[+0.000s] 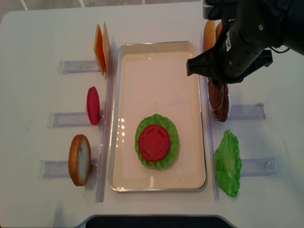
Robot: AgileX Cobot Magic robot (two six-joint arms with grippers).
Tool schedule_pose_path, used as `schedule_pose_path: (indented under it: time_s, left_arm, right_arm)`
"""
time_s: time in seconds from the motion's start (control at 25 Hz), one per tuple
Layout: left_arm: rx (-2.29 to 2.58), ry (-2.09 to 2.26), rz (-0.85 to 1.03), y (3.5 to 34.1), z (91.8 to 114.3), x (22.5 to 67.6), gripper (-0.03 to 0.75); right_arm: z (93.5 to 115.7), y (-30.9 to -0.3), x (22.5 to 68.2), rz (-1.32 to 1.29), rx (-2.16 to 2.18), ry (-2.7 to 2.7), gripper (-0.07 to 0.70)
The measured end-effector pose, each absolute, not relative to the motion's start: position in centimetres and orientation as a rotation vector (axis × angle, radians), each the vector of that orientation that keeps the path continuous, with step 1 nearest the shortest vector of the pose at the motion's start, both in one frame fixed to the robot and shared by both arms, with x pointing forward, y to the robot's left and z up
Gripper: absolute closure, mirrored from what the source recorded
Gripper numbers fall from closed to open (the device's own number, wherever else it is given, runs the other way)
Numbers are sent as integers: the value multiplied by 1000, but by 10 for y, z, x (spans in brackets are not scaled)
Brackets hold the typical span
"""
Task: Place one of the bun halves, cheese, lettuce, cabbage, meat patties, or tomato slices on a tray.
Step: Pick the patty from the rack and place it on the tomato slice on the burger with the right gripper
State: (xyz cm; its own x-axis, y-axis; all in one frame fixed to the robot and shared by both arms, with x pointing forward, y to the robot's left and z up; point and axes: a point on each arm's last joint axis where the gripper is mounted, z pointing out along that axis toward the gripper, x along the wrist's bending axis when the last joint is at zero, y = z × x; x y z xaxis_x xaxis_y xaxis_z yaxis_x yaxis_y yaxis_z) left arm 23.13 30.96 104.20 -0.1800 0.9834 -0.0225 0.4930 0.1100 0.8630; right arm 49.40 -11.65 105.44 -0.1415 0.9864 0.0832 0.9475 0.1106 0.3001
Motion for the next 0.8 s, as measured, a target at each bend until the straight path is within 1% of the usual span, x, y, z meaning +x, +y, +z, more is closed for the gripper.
schedule_pose_path:
  time_s: [0.24, 0.4, 0.64, 0.8]
  left_arm:
    - [1444, 1755, 985, 310, 1042, 231, 716]
    - [1444, 1755, 985, 310, 1042, 231, 716]
    - [1444, 1755, 985, 310, 1042, 231, 716]
    - [1444, 1755, 985, 310, 1042, 231, 716]
  right_arm:
    - [1083, -118, 471, 592, 1999, 2328, 486]
    - [1094, -111, 457, 710, 2012, 2470, 486]
    - [1101, -91, 438, 894, 1929, 2750, 486]
    - [1091, -79, 428, 1002, 1863, 2838, 486]
